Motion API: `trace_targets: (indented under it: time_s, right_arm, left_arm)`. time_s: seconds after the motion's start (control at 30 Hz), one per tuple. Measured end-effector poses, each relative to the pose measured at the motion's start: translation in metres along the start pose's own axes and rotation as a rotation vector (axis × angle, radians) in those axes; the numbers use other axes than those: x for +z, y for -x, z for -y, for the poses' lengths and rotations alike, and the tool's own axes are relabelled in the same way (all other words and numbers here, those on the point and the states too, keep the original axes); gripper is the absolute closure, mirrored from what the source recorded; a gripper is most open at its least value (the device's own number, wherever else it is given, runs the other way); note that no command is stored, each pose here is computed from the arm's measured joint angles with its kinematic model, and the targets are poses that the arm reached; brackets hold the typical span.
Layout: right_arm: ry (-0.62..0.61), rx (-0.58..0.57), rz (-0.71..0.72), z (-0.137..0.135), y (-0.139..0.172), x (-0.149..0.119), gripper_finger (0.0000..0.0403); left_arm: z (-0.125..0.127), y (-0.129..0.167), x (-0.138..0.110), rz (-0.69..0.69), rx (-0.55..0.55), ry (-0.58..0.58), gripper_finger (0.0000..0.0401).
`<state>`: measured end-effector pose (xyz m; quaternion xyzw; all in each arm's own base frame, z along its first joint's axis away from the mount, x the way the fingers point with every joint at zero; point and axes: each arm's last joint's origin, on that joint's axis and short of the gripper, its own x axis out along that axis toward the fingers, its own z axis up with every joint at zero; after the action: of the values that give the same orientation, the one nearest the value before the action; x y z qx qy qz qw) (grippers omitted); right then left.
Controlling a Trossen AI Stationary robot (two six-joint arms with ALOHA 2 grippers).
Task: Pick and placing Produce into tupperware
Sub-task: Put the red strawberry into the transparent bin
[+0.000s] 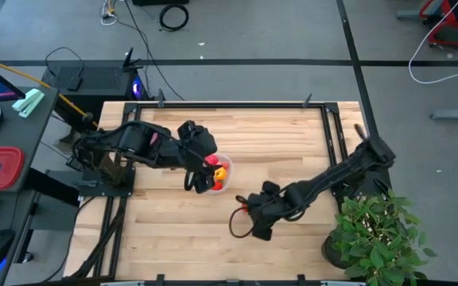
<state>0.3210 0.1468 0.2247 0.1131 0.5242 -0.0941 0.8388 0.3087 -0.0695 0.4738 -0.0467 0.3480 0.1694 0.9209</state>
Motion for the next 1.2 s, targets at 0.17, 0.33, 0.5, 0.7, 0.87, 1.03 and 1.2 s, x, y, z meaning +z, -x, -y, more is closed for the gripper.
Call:
trace_targets:
  time_s: [0.17,0.33,0.5,0.7,0.87,1.03,1.2]
  right_arm:
    - [0.001,-0.005,-0.025,0.002,-0.032,0.006,0.0163]
    - [-0.066,-0.104,-0.005,0.020,-0.049,0.017,0.0163]
    - [-0.162,-0.116,-0.041,0.032,-0.059,0.022,0.0163]
    - [-0.189,-0.093,-0.092,0.031,-0.067,0.019,0.0163]
    - [-0.217,-0.094,-0.091,0.031,-0.067,0.019,0.0163]
    - [-0.227,-0.099,-0.093,0.030,-0.071,0.018,0.0163]
    - [-0.195,-0.115,-0.113,0.028,-0.081,0.014,0.0163]
  left_arm:
    - [0.000,0.000,0.001,0.004,-0.001,-0.010,0.0113]
    - [0.000,0.000,0.001,0.004,-0.001,-0.011,0.0113]
    - [0.000,0.000,0.001,0.004,-0.001,-0.012,0.0113]
    - [0.000,0.000,0.001,0.004,-0.001,-0.015,0.0113]
    - [0.000,0.000,0.001,0.004,-0.001,-0.014,0.0113]
    - [0.000,0.000,0.001,0.003,-0.002,-0.014,0.0113]
    - [0.000,-0.001,0.000,0.001,-0.001,-0.015,0.0113]
